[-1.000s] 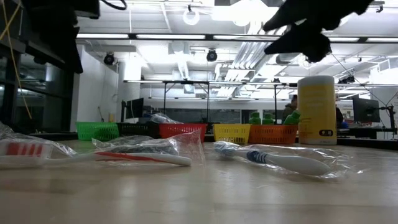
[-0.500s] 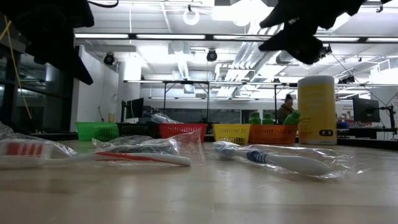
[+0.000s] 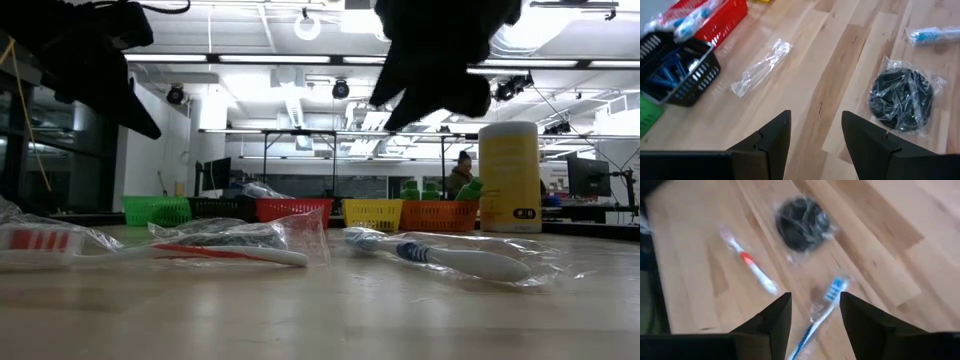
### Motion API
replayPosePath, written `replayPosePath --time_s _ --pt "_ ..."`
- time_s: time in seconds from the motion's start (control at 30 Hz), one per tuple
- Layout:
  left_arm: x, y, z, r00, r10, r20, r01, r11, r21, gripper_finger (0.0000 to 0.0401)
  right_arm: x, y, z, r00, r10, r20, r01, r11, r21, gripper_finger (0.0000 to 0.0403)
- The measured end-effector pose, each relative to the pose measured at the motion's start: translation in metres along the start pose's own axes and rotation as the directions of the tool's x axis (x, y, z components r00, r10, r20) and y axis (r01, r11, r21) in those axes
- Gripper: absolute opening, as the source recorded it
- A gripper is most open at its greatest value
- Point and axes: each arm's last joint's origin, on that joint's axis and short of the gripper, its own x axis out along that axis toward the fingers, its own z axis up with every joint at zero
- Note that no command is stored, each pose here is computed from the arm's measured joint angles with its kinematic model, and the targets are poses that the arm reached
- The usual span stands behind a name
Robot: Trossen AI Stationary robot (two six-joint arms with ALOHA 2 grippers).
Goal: Pick & Place Travel size toiletries
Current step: Put the blue toothbrush into the red basket
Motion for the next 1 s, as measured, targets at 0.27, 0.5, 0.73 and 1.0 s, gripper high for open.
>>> replayPosePath --time_s 0.27,0.5,0.73,1.0 --pt "0.000 -0.001 0.001 1.000 -0.001 0.013 0.000 0.999 0.042 0.0175 0.040 0.018 0.004 0.983 -0.115 -0.144 0.121 0.992 0.036 0.0158" --pt "0.000 -0.001 0.001 1.000 -0.001 0.013 0.000 0.999 0.041 0.0175 0.057 0.022 0.004 0.940 -0.232 -0.248 0.265 0.958 0.109 0.0158" --pt "0.000 -0.001 0.001 1.000 -0.001 0.013 0.000 0.999 0.042 0.0175 0.065 0.028 -0.003 0.930 -0.215 -0.298 0.265 0.955 0.136 0.0158" --pt "0.000 -0.001 0.001 1.000 -0.001 0.012 0.000 0.999 0.042 0.0175 0.064 0.030 -0.010 0.924 -0.259 -0.281 0.300 0.947 0.116 0.0158"
